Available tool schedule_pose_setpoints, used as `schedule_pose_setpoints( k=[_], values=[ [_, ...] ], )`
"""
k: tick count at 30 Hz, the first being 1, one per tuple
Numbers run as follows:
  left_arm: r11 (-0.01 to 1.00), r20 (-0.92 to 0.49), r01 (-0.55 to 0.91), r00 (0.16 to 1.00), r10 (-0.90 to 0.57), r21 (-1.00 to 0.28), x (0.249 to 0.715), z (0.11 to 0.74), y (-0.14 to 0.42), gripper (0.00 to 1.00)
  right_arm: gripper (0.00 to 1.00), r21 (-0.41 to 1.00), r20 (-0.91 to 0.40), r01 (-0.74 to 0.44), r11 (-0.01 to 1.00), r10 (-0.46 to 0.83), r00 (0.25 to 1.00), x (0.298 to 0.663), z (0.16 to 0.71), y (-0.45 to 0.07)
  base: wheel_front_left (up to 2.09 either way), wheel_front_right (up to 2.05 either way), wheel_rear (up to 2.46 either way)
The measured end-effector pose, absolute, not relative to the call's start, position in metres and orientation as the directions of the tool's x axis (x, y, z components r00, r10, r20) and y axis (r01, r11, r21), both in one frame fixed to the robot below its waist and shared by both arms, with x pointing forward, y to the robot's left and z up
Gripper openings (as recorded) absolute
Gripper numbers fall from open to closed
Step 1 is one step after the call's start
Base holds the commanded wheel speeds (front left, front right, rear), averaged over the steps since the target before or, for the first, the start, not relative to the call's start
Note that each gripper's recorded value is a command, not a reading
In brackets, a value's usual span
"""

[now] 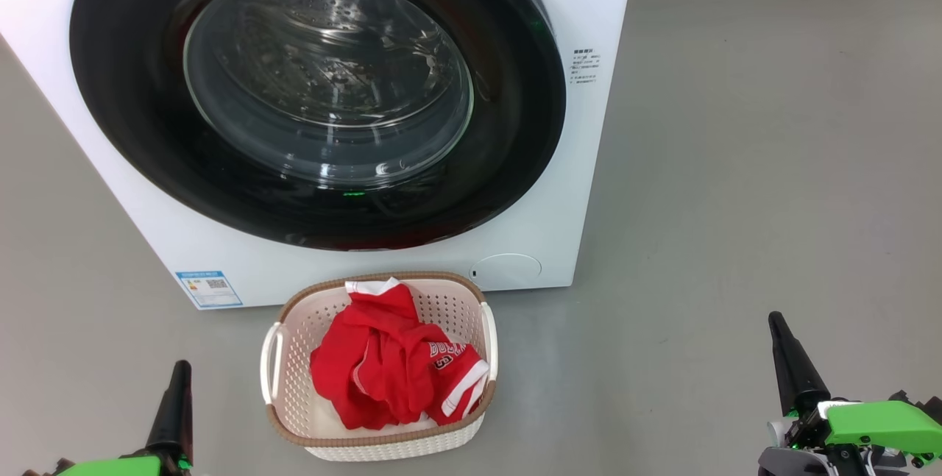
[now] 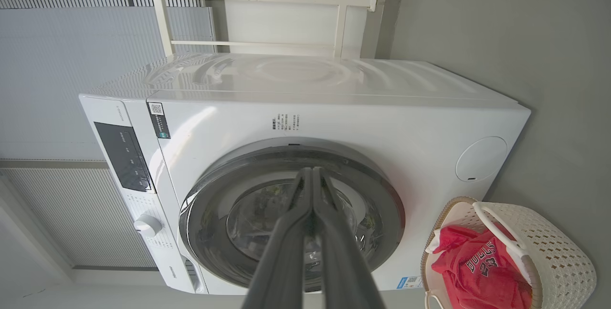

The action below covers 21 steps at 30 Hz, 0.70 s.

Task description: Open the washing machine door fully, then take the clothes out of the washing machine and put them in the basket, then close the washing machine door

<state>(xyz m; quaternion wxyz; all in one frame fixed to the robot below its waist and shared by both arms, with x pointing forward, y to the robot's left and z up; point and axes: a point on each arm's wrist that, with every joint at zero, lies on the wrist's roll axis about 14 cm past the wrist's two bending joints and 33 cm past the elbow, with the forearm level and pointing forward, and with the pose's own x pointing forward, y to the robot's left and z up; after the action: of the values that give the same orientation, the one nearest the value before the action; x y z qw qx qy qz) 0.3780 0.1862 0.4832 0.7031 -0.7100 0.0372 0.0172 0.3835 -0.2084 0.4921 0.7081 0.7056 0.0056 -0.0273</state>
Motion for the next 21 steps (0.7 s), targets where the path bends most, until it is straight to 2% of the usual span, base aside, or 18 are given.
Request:
schedule_pose_setpoints(
  k=[21],
  values=[
    [-0.009,-0.074,-0.075,0.997,-0.029,-0.997,0.3785,0.4839,0.1864,0.00,0.00,0.999,-0.046,0.046,0.002,-0.031,0.998,0.3835,0.4921,-0.2082,0.00,0.00,0.00]
  ],
)
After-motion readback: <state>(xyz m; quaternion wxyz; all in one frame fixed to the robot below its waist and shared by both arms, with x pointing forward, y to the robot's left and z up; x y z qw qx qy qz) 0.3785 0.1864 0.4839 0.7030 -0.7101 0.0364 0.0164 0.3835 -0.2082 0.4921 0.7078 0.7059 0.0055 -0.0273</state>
